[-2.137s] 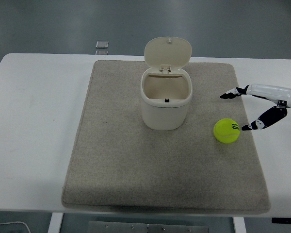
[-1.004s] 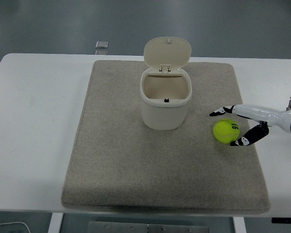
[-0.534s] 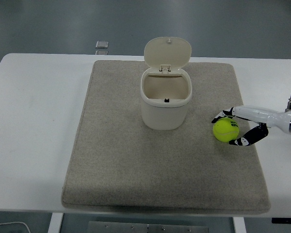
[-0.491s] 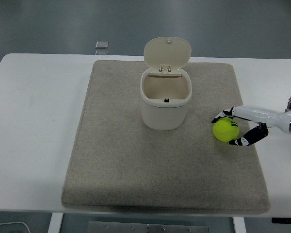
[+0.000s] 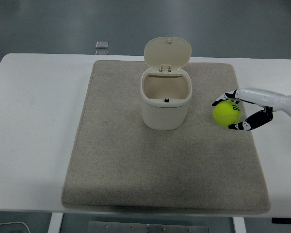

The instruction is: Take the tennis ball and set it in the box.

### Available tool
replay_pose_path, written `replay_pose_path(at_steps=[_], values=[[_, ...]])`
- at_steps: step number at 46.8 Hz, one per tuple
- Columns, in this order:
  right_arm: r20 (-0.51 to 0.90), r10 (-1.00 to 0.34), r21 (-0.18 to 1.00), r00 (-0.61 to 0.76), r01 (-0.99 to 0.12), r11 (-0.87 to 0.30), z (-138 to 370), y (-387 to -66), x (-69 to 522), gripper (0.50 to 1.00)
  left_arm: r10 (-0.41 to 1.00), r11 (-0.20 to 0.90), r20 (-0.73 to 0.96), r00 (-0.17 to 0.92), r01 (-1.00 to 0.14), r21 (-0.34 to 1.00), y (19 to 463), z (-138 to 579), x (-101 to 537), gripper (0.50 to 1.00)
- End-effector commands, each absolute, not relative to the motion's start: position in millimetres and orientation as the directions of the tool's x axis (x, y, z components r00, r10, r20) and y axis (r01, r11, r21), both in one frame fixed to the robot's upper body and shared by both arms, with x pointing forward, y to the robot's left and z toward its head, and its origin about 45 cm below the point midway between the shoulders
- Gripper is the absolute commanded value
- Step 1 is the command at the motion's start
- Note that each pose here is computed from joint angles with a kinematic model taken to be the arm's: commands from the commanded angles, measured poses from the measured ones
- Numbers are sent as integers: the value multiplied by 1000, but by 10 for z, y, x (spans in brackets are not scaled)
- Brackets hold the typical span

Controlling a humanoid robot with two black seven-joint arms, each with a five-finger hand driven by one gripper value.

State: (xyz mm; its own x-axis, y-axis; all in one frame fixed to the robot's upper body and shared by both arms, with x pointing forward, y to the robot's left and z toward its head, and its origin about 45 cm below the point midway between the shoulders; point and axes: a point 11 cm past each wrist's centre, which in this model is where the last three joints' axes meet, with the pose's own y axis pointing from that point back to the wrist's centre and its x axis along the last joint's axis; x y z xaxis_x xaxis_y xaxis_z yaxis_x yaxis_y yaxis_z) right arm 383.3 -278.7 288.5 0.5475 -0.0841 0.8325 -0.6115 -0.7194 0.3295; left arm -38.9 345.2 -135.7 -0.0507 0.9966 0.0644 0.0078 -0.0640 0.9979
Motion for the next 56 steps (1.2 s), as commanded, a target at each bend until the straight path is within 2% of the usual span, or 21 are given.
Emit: replay_pose_path(at_steps=[1,12,20,38,53,56], values=[[851,-80,298,519,-602,-741,3052,-2685,3870,500,997,-64,65,-51,8,998,3454,-1356,-392,992],[888,-65,246,455,-590,-769,3397,-2517,3976,500,997,-64,65,-51,8,998,3454,-1356,-392,992],[893,-61,198,445,-512,-836,3495,-2206,3916,500,997,-64,65,-51,8,998,3454,-1356,-392,992],[890,-53,154,452,-409,-900,3497,-1584,3892,500,997,-64,65,-51,8,998,3454,-1356,-392,992],[873,-107,176,475,-512,-841,3484,-1661,4083,500,997,-64,65,-51,8,998,3454,-1356,-392,992],[871,-116,176,477,-523,-834,3475,-1650,4102,529,997,-66,66,-51,8,998,3456,-1356,-392,992]])
